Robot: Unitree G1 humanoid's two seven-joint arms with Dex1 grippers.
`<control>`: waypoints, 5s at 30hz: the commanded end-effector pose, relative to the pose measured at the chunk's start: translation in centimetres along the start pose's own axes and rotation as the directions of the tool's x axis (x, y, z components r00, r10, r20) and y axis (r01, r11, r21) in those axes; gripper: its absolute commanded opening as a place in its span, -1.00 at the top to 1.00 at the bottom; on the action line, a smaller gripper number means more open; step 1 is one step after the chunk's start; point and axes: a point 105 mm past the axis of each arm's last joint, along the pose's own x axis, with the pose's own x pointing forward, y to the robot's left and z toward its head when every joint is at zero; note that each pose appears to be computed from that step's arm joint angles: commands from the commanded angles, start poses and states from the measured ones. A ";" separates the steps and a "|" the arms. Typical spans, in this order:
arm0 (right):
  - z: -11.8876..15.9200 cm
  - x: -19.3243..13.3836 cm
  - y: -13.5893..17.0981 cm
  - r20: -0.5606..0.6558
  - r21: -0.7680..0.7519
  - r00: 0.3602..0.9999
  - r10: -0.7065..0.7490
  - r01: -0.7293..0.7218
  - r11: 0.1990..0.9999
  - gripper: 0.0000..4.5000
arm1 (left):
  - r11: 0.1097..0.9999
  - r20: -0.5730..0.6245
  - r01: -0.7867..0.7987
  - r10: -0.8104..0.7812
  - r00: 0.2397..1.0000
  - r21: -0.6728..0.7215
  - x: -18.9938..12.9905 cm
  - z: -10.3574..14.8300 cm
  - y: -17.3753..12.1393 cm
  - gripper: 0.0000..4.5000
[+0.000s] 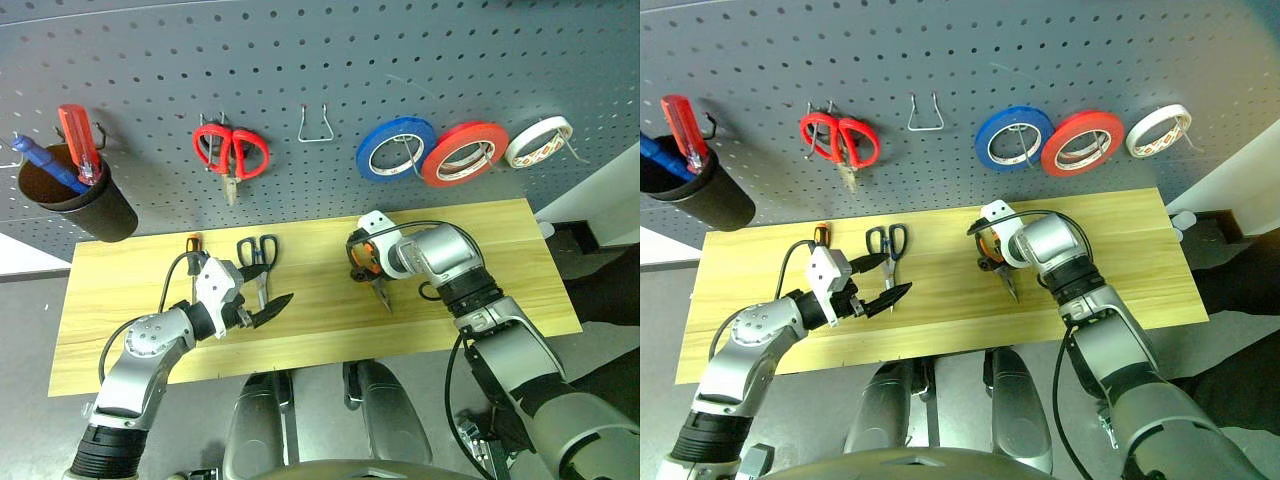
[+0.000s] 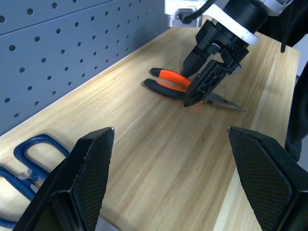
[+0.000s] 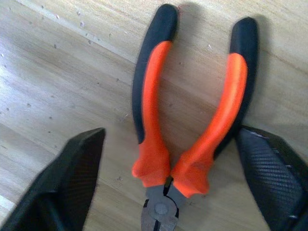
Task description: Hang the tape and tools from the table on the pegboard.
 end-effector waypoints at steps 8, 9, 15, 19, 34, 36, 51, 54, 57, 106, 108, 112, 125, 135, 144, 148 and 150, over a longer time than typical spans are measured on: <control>-2.6 1.2 1.6 -0.096 -0.098 0.994 0.051 -0.060 0.993 0.10 | 0.999 0.017 0.020 -0.021 1.000 0.027 -0.5 0.5 -0.6 -0.76; -2.7 1.0 1.8 -0.098 -0.113 0.993 0.060 -0.071 0.991 0.10 | 0.999 0.017 0.021 -0.021 1.000 0.028 -0.5 0.4 -0.5 -0.76; -0.5 -3.5 4.5 0.072 -0.164 0.947 0.312 -0.297 0.941 0.10 | 0.999 0.054 0.032 -0.034 0.998 0.037 -0.6 1.3 -0.3 -0.76; -0.1 -8.1 5.9 0.191 -0.234 0.858 0.477 -0.433 0.871 0.10 | 0.998 0.095 0.053 -0.056 0.994 0.034 -0.9 2.0 -0.3 -0.76; 7.4 -21.1 6.1 0.740 -0.445 0.386 0.551 -0.335 0.831 0.10 | 0.994 0.335 0.096 -0.110 0.936 0.056 -3.3 7.7 1.0 -0.76; 8.1 -21.8 5.9 0.767 -0.446 0.342 0.543 -0.325 0.834 0.10 | 0.994 0.362 0.102 -0.113 0.925 0.049 -3.7 8.8 1.0 -0.76; 15.6 -24.6 3.4 0.904 -0.365 0.150 0.400 -0.217 0.905 0.10 | 0.995 0.430 0.018 -0.060 0.901 0.101 -6.3 13.7 0.1 -0.76; 16.9 -24.4 3.0 0.925 -0.326 0.133 0.356 -0.206 0.923 0.10 | 0.996 0.441 -0.014 -0.028 0.897 0.094 -6.9 14.0 0.5 -0.76; 17.9 -24.3 2.7 0.945 -0.286 0.110 0.309 -0.184 0.940 0.10 | 0.994 0.433 -0.046 -0.003 0.902 0.102 -7.4 14.1 0.9 -0.76; 17.5 -16.5 2.2 0.957 -0.120 0.267 0.109 0.026 0.992 -0.98 | 0.985 0.376 -0.117 0.062 0.924 0.124 -7.2 12.6 3.0 -0.76; 17.6 -17.4 2.4 0.961 -0.138 0.245 0.129 0.017 0.990 -0.98 | 0.987 0.375 -0.114 0.063 0.925 0.113 -7.1 12.4 3.1 -0.76; 17.0 -20.1 2.7 0.957 -0.207 0.199 0.212 -0.049 0.977 -0.98 | 0.986 0.359 -0.138 0.097 0.928 0.089 -6.6 11.3 3.4 -0.76; 8.5 -18.6 3.3 0.661 -0.474 0.470 0.585 -0.342 0.811 -0.98 | 0.949 0.227 -0.315 0.301 0.926 0.026 -3.8 7.1 5.4 -0.76; 4.5 -14.1 3.5 0.471 -0.503 0.613 0.634 -0.404 0.764 -0.98 | 0.896 -0.017 -0.434 0.435 0.900 -0.088 -1.7 2.4 5.1 -0.76; 4.2 -10.5 1.6 0.487 -0.535 0.631 0.604 -0.331 0.777 -0.98 | 0.805 -0.237 -0.580 0.544 0.805 -0.122 1.0 -1.4 4.9 -0.76; 4.7 -10.1 1.8 0.506 -0.598 0.565 0.651 -0.314 0.737 -0.98 | 0.732 -0.361 -0.673 0.603 0.711 -0.104 1.5 -3.5 5.8 -0.76; 4.8 -10.1 1.9 0.495 -0.630 0.538 0.682 -0.319 0.708 -0.98 | 0.719 -0.375 -0.686 0.609 0.699 -0.111 2.1 -3.6 6.0 -0.76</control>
